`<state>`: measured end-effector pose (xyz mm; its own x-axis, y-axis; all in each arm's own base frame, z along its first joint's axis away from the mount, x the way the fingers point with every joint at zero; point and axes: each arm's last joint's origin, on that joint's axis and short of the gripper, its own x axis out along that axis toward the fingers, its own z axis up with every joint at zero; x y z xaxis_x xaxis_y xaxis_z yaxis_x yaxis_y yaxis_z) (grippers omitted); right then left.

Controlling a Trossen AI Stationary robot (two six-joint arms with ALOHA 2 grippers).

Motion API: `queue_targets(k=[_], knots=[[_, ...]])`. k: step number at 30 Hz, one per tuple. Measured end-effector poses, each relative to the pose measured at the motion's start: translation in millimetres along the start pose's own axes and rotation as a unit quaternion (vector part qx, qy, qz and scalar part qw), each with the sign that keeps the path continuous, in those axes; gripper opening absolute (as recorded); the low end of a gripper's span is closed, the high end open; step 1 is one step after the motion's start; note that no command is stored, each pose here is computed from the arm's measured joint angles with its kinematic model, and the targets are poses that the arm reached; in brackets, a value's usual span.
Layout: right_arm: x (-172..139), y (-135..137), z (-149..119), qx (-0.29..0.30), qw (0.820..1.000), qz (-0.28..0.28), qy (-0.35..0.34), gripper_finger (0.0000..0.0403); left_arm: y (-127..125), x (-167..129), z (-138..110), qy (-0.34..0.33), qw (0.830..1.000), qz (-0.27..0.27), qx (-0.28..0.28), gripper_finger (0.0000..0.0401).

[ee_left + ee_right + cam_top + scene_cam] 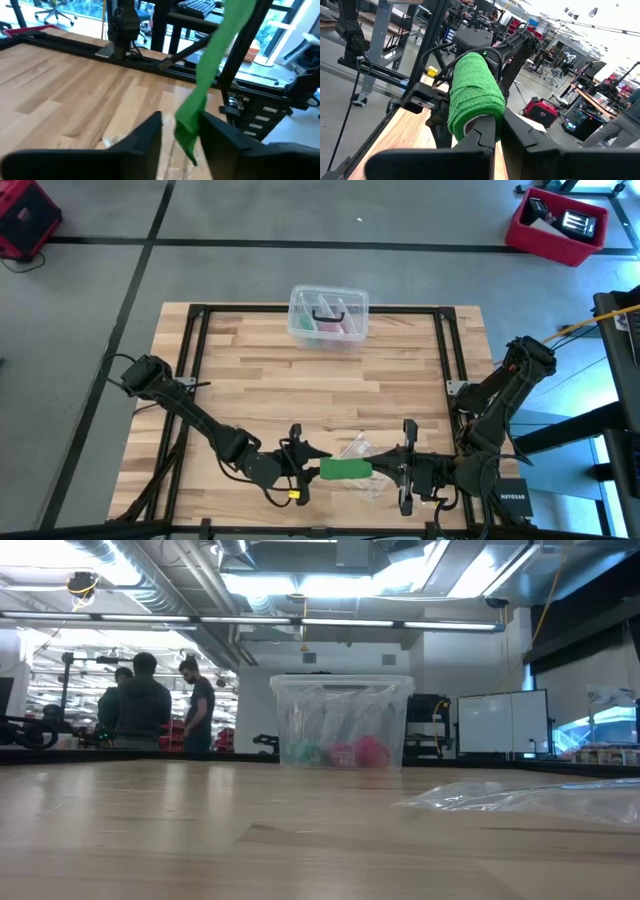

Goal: Roll bandage
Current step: Roll the green bandage

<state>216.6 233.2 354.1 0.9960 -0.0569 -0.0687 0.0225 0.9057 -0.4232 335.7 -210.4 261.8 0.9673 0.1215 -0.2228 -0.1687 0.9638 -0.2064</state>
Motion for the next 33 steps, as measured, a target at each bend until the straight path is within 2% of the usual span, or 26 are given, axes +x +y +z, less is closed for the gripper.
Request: queue_targets(k=[5, 6, 10, 17, 24, 29, 33], knots=[[0, 0, 0, 0.000, 1.000, 0.000, 0.000, 0.0016, 0, 0, 0, 0.000, 1.000, 0.000, 0.028, 0.0021], [0, 0, 0, 0.000, 1.000, 0.000, 0.000, 0.0016, 0, 0, 0, -0.001, 0.999, 0.004, 0.034, 0.0011], [0, 0, 0, -0.001, 1.000, -0.005, 0.002, 0.0014, -1, -4, -3, -0.003, 0.998, 0.033, 0.051, 0.0012], [0, -1, 2, 0.011, 1.000, -0.015, -0.005, 0.0009, 5, -11, -22, 0.069, 0.993, 0.069, 0.074, 0.0009], [0, -2, 4, 0.012, 1.000, -0.018, -0.011, 0.0009, 2, -15, -27, 0.081, 0.990, 0.064, 0.098, 0.0009], [0, -2, 4, 0.011, 1.000, -0.019, -0.011, 0.0009, 7, -16, -34, 0.119, 0.978, 0.068, 0.160, 0.0011], [0, -2, 4, 0.011, 1.000, -0.018, -0.011, 0.0009, 8, -17, -36, 0.134, 0.975, 0.062, 0.164, 0.0022]])
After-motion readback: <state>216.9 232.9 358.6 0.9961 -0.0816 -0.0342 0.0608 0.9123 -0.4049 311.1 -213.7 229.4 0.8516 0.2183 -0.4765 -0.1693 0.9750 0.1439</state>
